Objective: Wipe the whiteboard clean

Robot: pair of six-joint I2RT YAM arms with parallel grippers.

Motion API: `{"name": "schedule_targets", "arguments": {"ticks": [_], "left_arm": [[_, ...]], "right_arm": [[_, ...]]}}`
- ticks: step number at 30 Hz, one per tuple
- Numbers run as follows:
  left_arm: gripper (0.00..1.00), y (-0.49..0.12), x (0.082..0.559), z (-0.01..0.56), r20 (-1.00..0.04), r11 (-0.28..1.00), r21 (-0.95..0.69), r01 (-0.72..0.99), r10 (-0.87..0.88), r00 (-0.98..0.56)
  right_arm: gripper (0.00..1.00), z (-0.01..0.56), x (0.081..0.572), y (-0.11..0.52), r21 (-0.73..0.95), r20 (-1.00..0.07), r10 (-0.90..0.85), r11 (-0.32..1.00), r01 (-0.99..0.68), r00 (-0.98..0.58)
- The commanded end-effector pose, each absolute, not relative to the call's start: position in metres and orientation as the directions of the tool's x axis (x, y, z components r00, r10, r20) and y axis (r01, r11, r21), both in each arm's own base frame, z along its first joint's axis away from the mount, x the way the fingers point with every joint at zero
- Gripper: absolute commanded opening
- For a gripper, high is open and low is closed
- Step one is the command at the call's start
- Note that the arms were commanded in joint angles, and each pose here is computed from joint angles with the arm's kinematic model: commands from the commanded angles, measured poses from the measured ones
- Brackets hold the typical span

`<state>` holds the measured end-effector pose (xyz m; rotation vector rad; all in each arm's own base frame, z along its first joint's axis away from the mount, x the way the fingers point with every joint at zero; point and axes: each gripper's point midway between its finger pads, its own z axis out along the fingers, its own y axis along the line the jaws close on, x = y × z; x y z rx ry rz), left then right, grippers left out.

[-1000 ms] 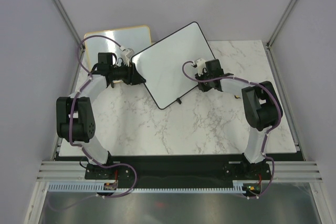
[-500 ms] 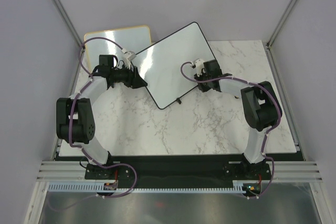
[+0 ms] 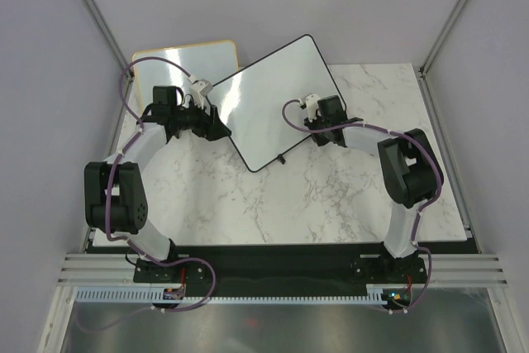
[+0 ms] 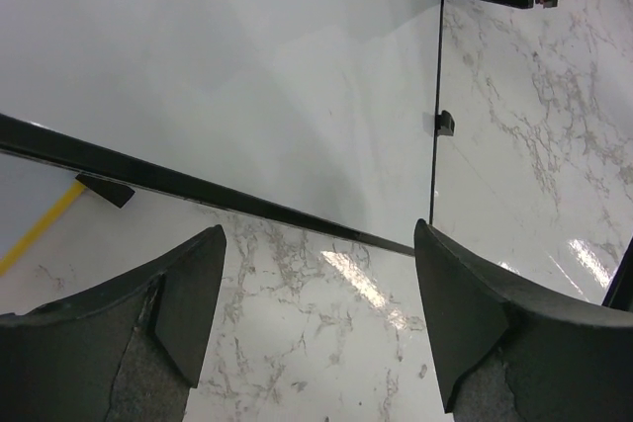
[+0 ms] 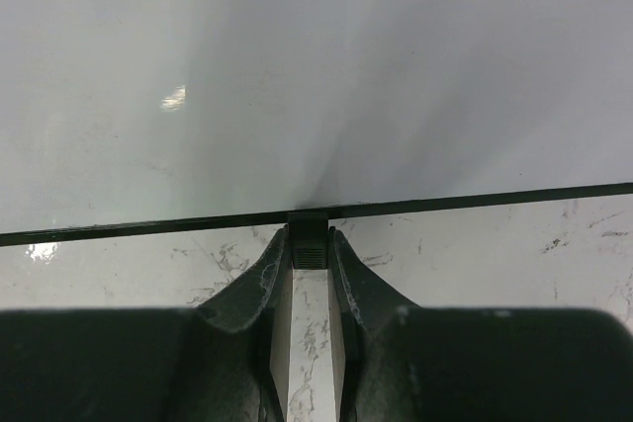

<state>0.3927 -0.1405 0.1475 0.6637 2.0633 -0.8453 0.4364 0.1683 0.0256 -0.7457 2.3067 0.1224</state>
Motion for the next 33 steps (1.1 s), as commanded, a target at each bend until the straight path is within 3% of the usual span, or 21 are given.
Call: {"name": "schedule_targets", "arguments": {"ticks": [1, 16, 21, 33], "left_arm": [[0.83, -0.138, 0.393, 0.159, -0.852, 0.644, -0.266, 0.718, 0.192, -0.487], [0.84, -0.137, 0.391, 0.163, -0.859, 0.648, -0.247, 0.72, 0.198, -0.472], [0.84, -0.136, 0.391, 0.164, -0.861, 0.649, -0.241, 0.722, 0.2, -0.468], [0.84, -0.136, 0.388, 0.164, -0.858, 0.648, -0.242, 0.722, 0.204, -0.471]], "right_arm": [[0.0, 0.003, 0.395, 0.175, -0.051, -0.558, -0.514, 0.805, -0.591, -0.651], [0.01, 0.004, 0.385, 0.177, -0.028, -0.554, -0.498, 0.812, -0.583, -0.667], [0.31, 0.004, 0.387, 0.175, -0.031, -0.553, -0.49, 0.82, -0.571, -0.674], [0.53, 0.009, 0.388, 0.176, -0.025, -0.564, -0.469, 0.832, -0.554, -0.679]]}}
